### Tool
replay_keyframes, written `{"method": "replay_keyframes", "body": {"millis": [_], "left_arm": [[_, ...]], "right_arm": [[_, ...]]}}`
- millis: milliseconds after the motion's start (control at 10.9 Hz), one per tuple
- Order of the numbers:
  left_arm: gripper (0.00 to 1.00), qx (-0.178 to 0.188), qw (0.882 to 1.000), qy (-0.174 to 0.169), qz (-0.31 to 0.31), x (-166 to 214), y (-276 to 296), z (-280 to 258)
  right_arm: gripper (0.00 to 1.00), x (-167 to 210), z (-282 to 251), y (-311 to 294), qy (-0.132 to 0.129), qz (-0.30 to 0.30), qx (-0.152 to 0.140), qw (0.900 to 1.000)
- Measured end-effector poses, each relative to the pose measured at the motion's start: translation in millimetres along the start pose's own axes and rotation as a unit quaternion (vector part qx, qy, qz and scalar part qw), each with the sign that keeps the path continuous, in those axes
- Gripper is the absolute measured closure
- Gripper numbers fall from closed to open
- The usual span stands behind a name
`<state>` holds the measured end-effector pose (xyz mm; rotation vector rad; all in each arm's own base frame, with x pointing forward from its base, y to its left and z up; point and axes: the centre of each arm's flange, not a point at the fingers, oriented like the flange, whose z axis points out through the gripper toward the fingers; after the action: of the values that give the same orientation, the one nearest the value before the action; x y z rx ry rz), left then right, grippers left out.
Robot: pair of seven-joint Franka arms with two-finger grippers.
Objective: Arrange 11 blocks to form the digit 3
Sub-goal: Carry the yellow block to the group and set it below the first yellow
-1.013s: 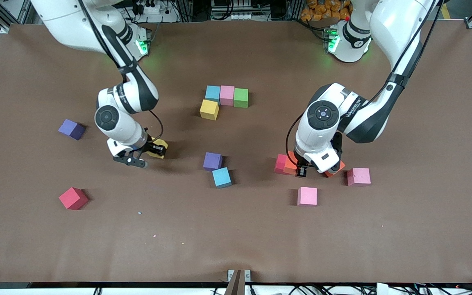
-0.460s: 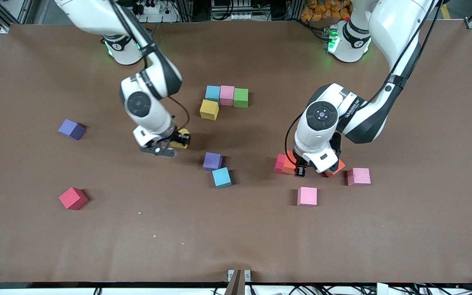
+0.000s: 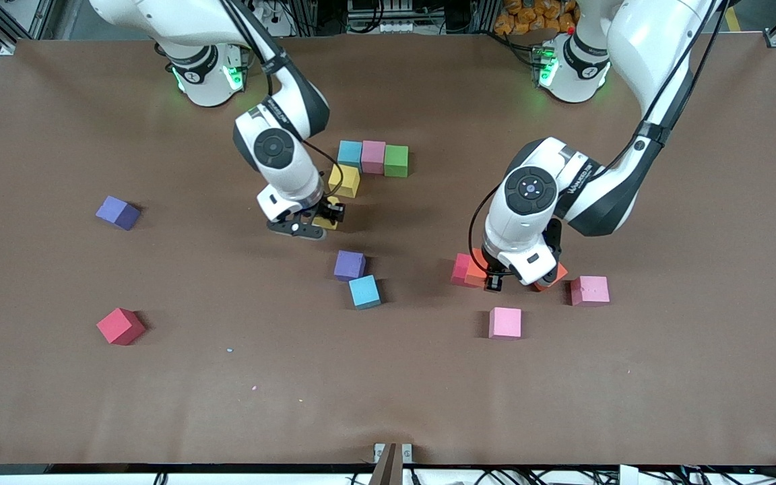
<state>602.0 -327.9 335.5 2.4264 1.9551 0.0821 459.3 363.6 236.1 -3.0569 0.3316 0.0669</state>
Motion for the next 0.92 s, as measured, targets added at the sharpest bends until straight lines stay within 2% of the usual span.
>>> {"method": "replay_keyframes", "body": {"millis": [921], "left_arm": [[0.45, -0.001, 1.000, -0.008, 0.001, -6, 1, -3]], "right_arm": [[0.46, -19, 29, 3, 0.005, -0.022, -0.016, 1.000]]}}
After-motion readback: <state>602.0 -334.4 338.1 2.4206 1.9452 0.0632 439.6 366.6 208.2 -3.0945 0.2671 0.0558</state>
